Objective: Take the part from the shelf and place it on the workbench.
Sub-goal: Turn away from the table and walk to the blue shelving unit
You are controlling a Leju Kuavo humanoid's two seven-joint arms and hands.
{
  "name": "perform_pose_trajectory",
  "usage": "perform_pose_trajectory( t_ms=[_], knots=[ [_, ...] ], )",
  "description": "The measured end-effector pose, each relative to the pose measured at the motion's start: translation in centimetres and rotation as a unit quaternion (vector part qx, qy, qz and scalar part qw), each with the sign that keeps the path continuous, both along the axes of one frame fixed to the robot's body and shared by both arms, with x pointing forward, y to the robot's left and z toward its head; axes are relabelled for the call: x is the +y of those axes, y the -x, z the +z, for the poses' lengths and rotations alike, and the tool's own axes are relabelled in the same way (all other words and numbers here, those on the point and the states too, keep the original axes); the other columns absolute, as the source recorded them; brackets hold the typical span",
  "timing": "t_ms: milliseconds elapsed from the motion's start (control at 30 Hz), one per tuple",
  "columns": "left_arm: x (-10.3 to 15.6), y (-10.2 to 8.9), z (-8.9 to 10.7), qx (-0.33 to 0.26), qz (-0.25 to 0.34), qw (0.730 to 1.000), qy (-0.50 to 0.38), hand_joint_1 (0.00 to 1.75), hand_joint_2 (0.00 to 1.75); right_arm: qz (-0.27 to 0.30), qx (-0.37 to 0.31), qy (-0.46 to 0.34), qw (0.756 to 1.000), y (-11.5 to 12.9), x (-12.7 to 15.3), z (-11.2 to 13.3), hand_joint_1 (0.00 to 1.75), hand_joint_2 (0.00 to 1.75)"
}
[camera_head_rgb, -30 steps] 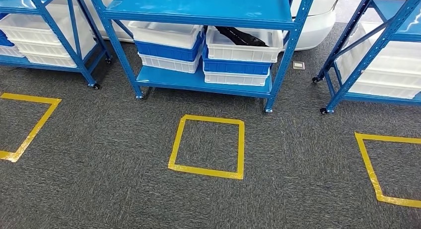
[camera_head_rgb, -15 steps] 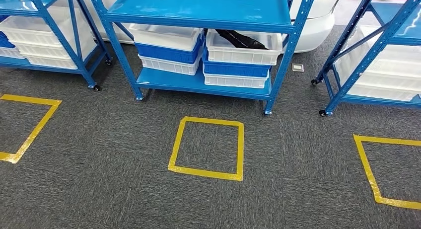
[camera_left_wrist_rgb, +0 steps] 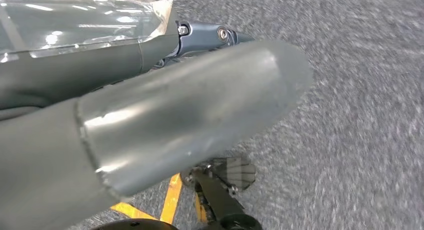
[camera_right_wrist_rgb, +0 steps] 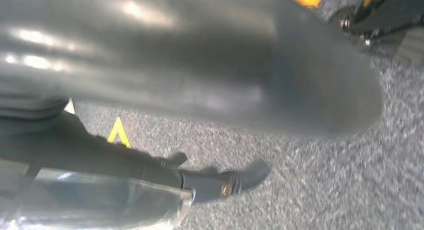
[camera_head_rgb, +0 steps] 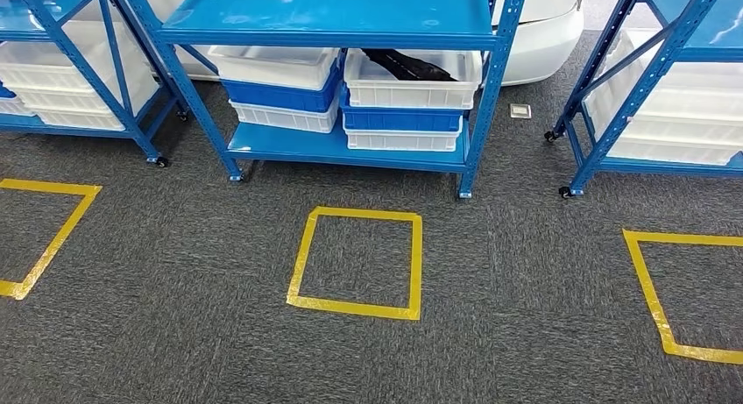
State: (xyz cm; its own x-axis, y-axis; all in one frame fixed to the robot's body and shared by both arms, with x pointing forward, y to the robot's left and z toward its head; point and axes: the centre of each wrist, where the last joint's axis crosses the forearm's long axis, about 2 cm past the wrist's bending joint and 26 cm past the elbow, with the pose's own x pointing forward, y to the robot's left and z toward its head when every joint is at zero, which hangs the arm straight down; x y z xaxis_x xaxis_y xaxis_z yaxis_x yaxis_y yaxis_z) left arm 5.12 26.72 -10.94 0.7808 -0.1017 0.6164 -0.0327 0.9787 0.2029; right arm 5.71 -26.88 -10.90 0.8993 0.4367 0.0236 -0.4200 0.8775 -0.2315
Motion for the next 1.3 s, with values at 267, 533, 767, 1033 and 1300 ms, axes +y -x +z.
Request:
perform_pose_trajectory(
  t_ms=[267,533,767,1033,1300],
  knots=[
    [0.15,0.18,-0.03,0.002,-0.004,1.0,-0.002,0.0,0.0,-0.002,0.004,-0.001,1.0,0.02,0.3,0.01,0.0,0.0],
    [0.34,0.06,-0.02,0.0,-0.006,1.0,-0.004,0.0,0.0,-0.002,0.003,-0.004,1.0,-0.08,0.74,0.05,0.0,0.0],
    [0.0,0.09,-0.01,0.001,-0.007,1.0,0.0,0.0,0.0,0.001,0.006,0.002,1.0,0.18,0.23,-0.01,0.0,0.0],
    [-0.05,0.0,0.0,0.0,-0.002,1.0,0.0,0.0,0.0,0.008,0.004,0.001,1.0,-0.03,0.3,0.02,0.0,0.0],
    [0.02,0.16,-0.02,0.001,0.005,1.0,0.0,0.0,0.0,0.01,0.004,0.001,1.0,0.01,0.37,0.02,0.0,0.0]
  ],
)
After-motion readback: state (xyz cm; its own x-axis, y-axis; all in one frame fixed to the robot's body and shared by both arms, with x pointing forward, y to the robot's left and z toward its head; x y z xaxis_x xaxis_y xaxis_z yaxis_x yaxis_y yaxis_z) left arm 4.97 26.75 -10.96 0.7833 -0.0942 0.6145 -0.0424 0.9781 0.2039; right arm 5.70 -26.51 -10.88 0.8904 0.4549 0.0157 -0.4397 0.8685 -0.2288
